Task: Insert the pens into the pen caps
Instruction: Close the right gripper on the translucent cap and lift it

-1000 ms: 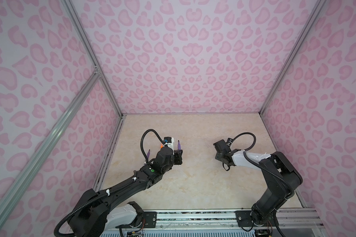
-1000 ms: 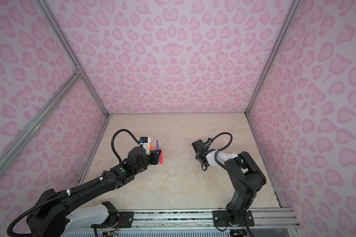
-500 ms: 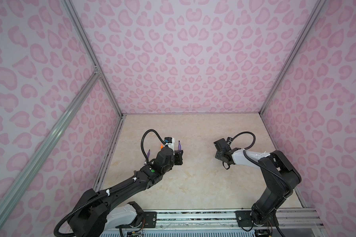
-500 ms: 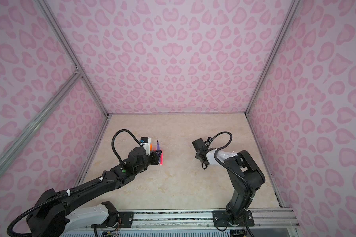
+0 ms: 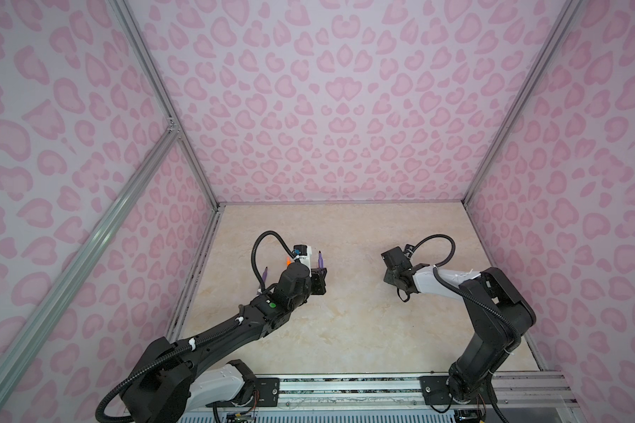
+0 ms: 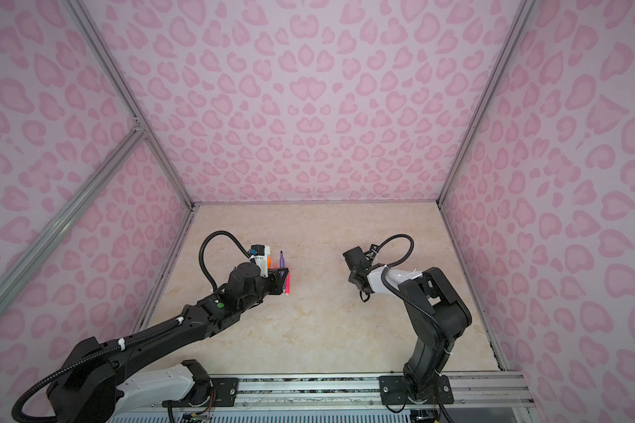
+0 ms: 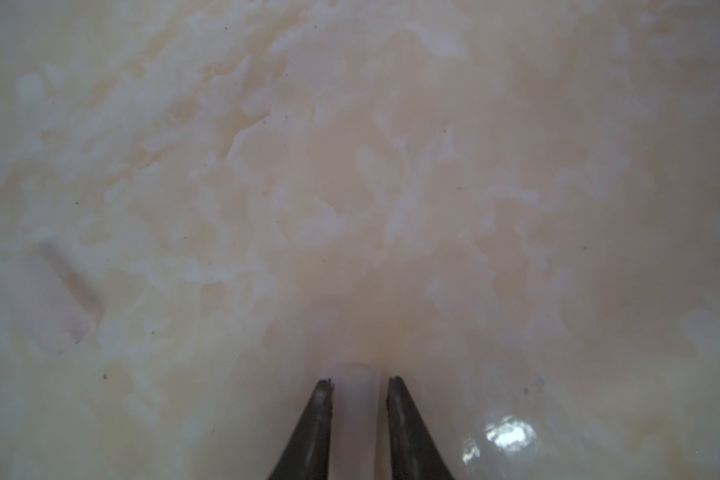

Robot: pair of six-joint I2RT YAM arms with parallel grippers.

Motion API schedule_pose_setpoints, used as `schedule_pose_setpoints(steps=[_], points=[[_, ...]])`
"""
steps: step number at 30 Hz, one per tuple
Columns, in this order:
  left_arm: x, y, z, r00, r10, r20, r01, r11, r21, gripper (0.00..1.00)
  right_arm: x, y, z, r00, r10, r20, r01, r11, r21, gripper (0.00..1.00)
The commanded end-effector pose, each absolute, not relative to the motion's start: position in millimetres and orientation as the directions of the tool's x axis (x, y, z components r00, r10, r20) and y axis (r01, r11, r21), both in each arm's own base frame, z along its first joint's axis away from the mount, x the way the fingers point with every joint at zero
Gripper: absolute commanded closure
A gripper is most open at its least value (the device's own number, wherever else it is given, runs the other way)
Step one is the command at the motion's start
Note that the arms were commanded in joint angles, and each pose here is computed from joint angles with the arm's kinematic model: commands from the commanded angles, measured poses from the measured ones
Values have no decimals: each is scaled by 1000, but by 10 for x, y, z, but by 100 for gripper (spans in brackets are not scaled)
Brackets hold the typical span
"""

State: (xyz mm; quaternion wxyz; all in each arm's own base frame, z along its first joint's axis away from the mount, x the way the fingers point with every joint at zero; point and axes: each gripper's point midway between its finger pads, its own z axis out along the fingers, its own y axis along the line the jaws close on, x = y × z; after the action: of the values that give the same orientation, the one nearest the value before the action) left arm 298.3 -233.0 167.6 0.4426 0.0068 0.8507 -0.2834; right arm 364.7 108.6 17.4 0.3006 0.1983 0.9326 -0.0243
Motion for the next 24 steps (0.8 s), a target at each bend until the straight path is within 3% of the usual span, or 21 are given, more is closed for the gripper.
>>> schedule_pose_setpoints(steps=[1,11,24], points=[[3010,-2339,1767,-584,-251,-772,275,834,-479,97,3591,1099,91,-766,349,-541,375,925,66,76],[2984,-2390,1790,-586,-244,-773,296,823,-484,97,3599,1086,185,-752,358,-554,379,922,81,81],[2640,-2864,2086,-485,-122,-866,545,732,-409,97,3582,1164,1133,-621,395,-677,278,918,282,85]])
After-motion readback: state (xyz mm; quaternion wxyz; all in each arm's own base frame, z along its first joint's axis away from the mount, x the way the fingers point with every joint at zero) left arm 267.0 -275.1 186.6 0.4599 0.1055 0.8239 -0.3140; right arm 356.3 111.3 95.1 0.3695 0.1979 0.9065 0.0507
